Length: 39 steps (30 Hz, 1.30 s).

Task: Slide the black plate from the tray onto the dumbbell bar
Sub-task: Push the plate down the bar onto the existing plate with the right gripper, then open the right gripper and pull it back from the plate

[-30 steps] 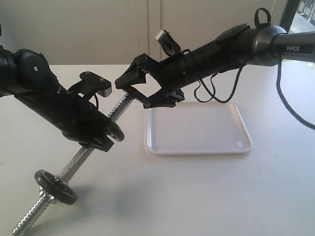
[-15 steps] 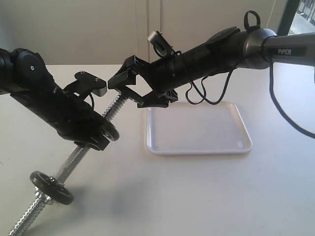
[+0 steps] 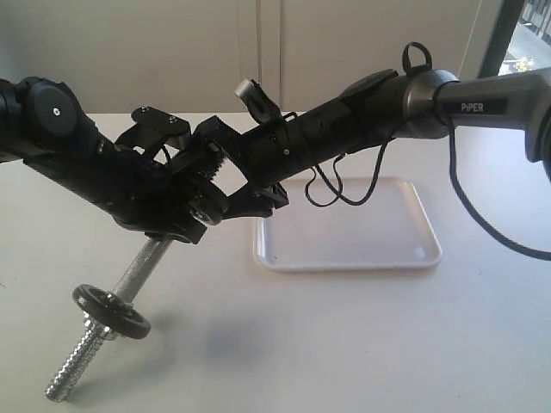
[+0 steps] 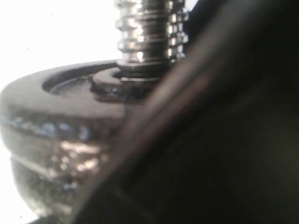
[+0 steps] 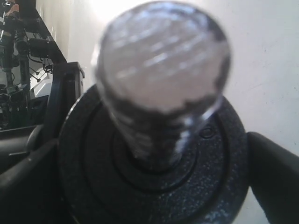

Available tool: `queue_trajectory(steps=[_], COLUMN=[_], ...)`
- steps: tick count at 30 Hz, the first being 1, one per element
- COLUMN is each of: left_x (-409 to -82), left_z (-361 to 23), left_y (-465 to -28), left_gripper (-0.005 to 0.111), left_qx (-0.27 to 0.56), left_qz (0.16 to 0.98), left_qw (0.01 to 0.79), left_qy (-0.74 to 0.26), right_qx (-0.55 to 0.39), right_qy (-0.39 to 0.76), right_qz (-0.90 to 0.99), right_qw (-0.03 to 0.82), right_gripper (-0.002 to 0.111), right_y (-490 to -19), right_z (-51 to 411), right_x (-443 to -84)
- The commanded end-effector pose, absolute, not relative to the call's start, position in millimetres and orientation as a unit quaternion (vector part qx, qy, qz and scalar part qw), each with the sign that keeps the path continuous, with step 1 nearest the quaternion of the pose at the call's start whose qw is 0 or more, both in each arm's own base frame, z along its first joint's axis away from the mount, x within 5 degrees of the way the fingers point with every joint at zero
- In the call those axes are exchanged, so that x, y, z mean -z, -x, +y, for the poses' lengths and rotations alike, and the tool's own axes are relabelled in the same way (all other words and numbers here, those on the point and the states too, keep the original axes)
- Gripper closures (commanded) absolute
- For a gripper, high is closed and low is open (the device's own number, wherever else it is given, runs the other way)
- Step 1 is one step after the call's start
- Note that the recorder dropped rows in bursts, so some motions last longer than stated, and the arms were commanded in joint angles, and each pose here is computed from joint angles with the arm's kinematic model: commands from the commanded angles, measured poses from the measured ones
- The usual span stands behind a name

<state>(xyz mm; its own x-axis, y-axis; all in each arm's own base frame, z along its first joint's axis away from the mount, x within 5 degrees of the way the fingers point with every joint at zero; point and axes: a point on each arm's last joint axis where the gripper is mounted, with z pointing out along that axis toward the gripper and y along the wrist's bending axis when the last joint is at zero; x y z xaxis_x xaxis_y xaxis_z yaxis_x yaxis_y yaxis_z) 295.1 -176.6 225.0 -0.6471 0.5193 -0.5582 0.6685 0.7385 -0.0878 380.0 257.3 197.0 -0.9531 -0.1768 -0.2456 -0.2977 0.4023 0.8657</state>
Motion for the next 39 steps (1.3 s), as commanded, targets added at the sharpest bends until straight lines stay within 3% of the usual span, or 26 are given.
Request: queue_trajectory(steps=[1, 4, 7, 10, 13, 26, 39], left_x=[-261, -261, -261, -261, -261, -259, -226], left_z=[-181, -181, -181, -181, -181, -182, -187], left_y=[-314, -314, -314, -314, -313, -314, -328], left_gripper=[0.107, 0.107, 0.107, 0.107, 0.107, 0.107, 0.107], left_qx=[0.155, 0.155, 0.155, 0.156, 0.156, 0.154, 0.146], left_qz=[0.862, 0.862, 0.863, 0.863, 0.863, 0.864, 0.881], left_qw=[0.404, 0.403, 0.403, 0.403, 0.401, 0.398, 0.376], left_qy=[-0.264, -0.264, -0.263, -0.263, -0.264, -0.266, -0.247], right_qx=[-0.601, -0.596, -0.585, -0.573, -0.570, -0.563, -0.554], right_qy=[0.175, 0.177, 0.188, 0.200, 0.209, 0.183, 0.125], right_qz=[0.780, 0.783, 0.789, 0.795, 0.795, 0.804, 0.818], right_qw=[0.020, 0.018, 0.017, 0.018, 0.023, 0.050, 0.092], right_gripper=[0.108, 0.107, 0.091, 0.054, 0.006, 0.004, 0.004], right_y=[-362, -362, -362, -362, -362, -382, -414], right_z=[269, 268, 268, 266, 266, 236, 172], right_x=[-229, -227, -223, -220, -220, -219, -218])
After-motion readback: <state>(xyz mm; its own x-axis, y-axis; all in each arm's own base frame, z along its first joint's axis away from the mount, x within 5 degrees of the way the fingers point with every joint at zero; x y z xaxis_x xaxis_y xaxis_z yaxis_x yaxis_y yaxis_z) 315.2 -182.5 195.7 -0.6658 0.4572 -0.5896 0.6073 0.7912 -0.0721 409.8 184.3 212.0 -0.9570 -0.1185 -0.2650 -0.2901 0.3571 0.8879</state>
